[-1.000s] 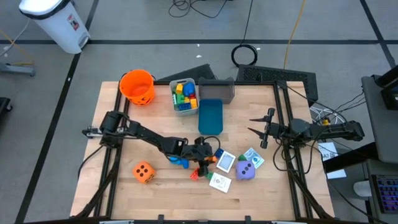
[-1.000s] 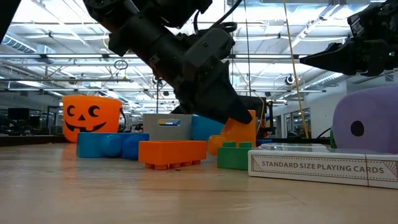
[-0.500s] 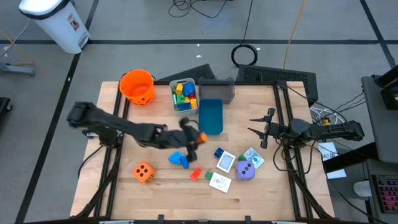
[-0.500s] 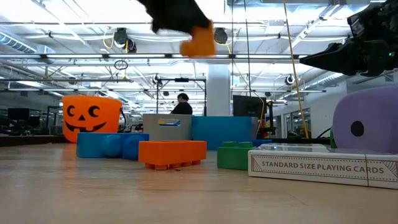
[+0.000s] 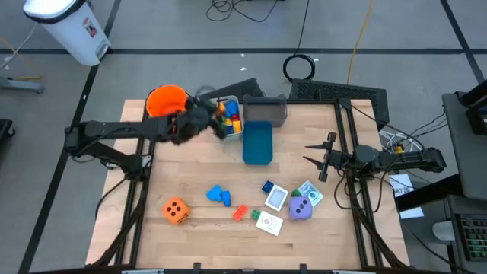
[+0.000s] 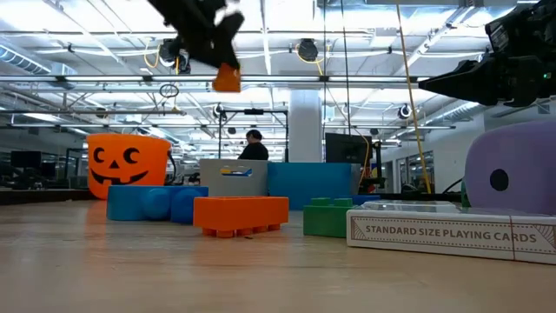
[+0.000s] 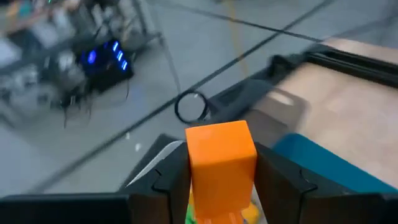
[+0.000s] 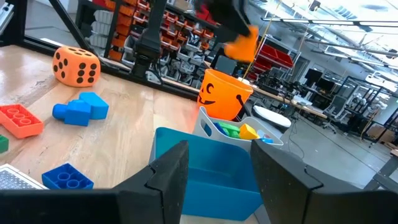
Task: Pick & Place Toys
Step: Put the orange 1 stud gamepiece into the white bin, then put the small blue gamepiece into the white bin
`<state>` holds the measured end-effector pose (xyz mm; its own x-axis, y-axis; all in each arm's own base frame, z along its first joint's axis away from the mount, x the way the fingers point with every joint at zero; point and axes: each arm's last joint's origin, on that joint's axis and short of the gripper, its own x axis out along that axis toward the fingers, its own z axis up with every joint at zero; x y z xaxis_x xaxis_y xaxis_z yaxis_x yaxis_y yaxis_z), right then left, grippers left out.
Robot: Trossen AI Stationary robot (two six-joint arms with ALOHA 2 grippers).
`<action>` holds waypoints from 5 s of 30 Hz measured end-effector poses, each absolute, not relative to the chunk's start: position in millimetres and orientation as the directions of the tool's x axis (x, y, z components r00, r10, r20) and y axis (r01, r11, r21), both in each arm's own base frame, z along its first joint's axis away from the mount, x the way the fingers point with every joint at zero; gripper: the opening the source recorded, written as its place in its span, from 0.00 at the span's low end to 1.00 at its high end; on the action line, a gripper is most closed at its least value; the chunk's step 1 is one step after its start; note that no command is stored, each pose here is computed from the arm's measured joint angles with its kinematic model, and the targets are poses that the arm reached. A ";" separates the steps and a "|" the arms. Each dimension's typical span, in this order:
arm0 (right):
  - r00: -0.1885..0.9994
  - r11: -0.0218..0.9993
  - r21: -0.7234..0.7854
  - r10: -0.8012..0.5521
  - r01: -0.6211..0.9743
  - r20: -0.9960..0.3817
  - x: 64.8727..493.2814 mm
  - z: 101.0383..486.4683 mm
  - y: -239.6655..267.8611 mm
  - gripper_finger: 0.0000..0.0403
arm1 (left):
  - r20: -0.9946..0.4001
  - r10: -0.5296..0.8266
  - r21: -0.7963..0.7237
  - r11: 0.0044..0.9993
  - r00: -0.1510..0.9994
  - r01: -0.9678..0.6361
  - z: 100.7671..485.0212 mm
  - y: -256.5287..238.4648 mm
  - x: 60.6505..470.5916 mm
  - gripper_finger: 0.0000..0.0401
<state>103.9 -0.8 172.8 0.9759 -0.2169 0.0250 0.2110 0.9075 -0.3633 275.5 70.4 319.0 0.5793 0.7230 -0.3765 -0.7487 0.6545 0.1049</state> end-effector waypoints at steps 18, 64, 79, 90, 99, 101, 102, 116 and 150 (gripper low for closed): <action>0.975 0.903 -0.373 -0.219 0.212 0.024 103.9 172.7 -0.9 0.42 | -0.491 0.788 -0.098 0.374 0.372 -0.922 189.7 175.2 277.5 0.39; 0.976 0.906 -0.366 -0.217 0.210 0.022 103.9 172.4 -0.8 0.42 | -0.493 0.723 0.371 0.678 0.484 -0.634 176.5 158.9 298.4 0.42; 0.976 0.906 -0.367 -0.217 0.210 0.022 103.9 172.5 -0.8 0.42 | -0.513 0.709 0.372 0.691 0.483 -0.620 174.6 156.9 298.2 0.68; 0.976 0.905 -0.370 -0.218 0.211 0.022 103.9 172.5 -0.8 0.42 | -0.461 0.672 0.308 0.734 0.580 -0.606 211.2 122.4 297.4 0.85; 0.975 0.904 -0.370 -0.220 0.212 0.022 103.9 172.5 -0.9 0.42 | -0.210 0.311 0.052 0.950 0.927 -0.307 277.8 46.5 307.2 0.84; 0.975 0.904 -0.369 -0.221 0.214 0.025 103.8 172.8 -0.9 0.42 | -0.156 0.246 0.048 0.969 0.957 -0.241 295.8 27.0 311.3 0.84; 0.975 0.904 -0.369 -0.221 0.215 0.025 103.8 172.8 -0.9 0.42 | -0.129 0.218 0.060 0.976 0.967 -0.212 305.5 17.6 313.8 0.84; 0.976 0.947 -0.234 -0.208 0.219 0.069 103.7 177.2 -0.5 0.42 | -0.383 0.237 0.156 0.969 0.893 -0.190 313.6 -27.1 277.7 0.77; 0.793 0.980 0.114 -0.060 0.161 -0.607 282.3 217.4 85.2 0.76 | -0.050 0.473 -0.065 0.877 0.880 -0.475 245.5 -2.0 165.2 0.70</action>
<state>282.3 85.2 217.4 0.7927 -0.0595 -0.6067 0.1609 0.9804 0.1141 165.2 -2.0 245.5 0.8796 0.4730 -0.0503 -0.4755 0.8773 -0.0652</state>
